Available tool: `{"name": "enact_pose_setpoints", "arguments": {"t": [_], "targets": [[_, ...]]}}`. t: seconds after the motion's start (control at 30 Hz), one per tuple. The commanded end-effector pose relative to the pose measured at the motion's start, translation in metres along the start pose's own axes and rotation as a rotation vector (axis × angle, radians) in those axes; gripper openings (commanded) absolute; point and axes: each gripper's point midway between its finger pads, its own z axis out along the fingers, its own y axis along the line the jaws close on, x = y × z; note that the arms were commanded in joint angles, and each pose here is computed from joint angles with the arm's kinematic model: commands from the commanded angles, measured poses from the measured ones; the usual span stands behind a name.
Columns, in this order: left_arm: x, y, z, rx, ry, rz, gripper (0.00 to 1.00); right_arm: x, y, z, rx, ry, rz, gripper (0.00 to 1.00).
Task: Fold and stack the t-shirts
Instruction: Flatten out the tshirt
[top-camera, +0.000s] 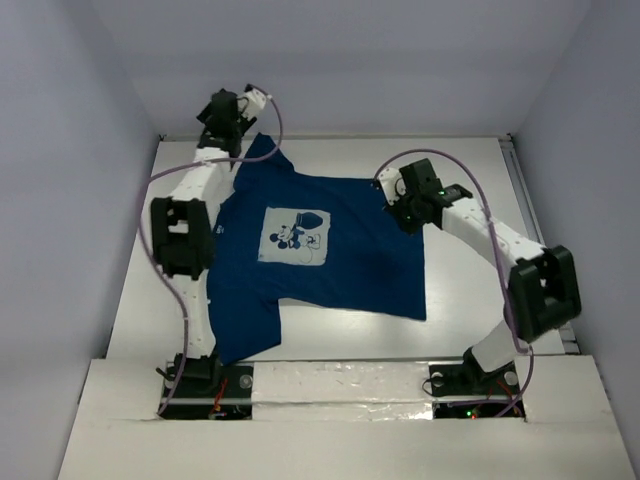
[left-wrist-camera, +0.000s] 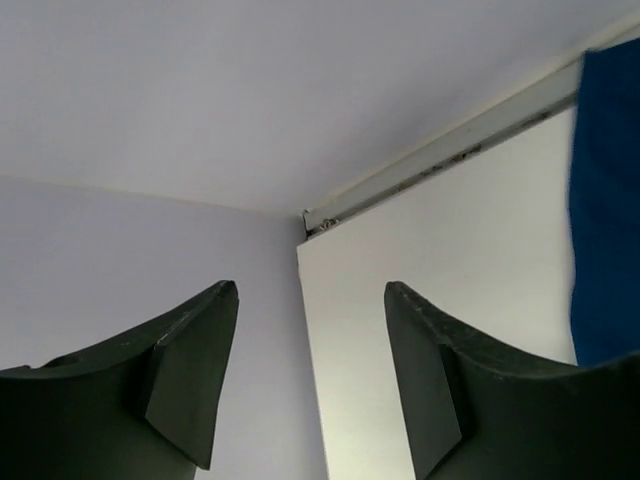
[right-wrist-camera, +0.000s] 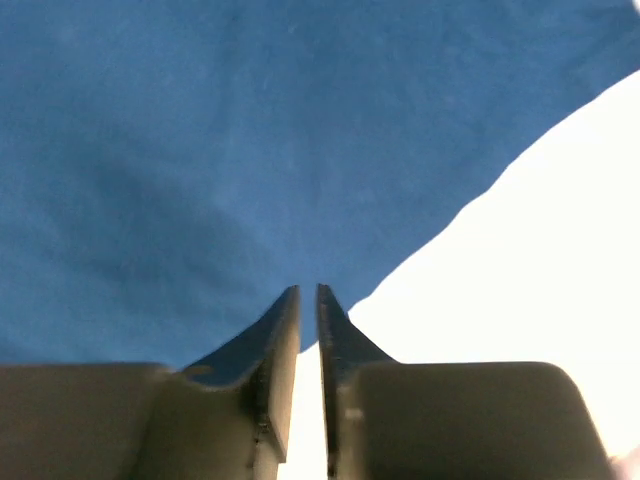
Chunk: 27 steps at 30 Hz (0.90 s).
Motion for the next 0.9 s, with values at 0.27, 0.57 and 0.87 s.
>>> {"name": "enact_pose_setpoints", "arguments": {"t": [0.27, 0.57, 0.87], "targets": [[0.034, -0.058, -0.242, 0.678, -0.211, 0.036, 0.45, 0.023, 0.048, -0.087, -0.201, -0.119, -0.409, 0.31], [0.118, -0.115, -0.366, 0.899, -0.269, 0.211, 0.41, 0.098, 0.099, -0.065, -0.418, 0.179, -0.539, 0.31], [0.151, -0.155, -0.430, 1.158, -0.249, 0.214, 0.48, 0.146, 0.105, -0.060, -0.453, 0.407, -0.591, 0.33]]}}
